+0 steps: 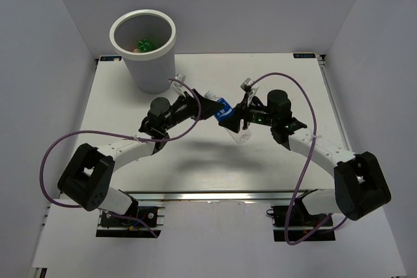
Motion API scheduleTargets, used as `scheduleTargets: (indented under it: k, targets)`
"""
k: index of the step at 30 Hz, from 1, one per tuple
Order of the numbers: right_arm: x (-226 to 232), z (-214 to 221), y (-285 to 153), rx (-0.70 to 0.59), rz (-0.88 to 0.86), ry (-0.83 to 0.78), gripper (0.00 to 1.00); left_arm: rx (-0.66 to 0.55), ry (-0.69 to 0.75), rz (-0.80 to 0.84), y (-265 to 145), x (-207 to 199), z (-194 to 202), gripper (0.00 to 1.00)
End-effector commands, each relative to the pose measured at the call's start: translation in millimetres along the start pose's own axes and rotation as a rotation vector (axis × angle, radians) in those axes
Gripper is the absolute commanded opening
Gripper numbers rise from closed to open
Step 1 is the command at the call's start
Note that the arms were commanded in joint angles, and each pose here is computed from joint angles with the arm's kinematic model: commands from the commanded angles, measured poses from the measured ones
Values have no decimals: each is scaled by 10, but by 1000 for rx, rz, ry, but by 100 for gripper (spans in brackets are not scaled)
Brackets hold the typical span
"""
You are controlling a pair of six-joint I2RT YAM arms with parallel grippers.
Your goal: Put the plastic bottles in the bin
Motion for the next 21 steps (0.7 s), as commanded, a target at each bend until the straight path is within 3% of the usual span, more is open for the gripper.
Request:
scheduleTargets:
  k: [1, 7, 10, 11, 15, 16, 21]
  targets:
    - [152, -307, 89, -86, -66, -92, 57, 10, 38, -12, 113, -96, 2, 98]
    - [265, -292, 106, -72, -108, -144, 57, -12, 52, -7, 111, -83, 12, 93]
    - [281, -275, 84, -73, -105, -156, 61, -7, 44, 6, 119, -71, 42, 70]
    - [278, -279, 80, -77, -98, -159, 64, -8, 38, 9, 120, -68, 43, 58]
    - [232, -286, 44, -80, -15, -145, 84, -7, 57, 19, 142, -106, -1, 37]
    - [227, -284, 12, -78, 17, -138, 89, -4, 51, -22, 147, -70, -10, 35]
    - [104, -215, -243, -91, 243, -123, 89, -74, 88, -142, 161, 84, -452, 33]
Point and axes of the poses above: each gripper's point midway between its finger pads, its own y axis out along the fingers, its own x axis along the line the jaws close on, z = x × y, the point moved 8 cm from there along -y, back along the fingers, and after that the axes turned 4 degrees about y, right-handed, at the moved point
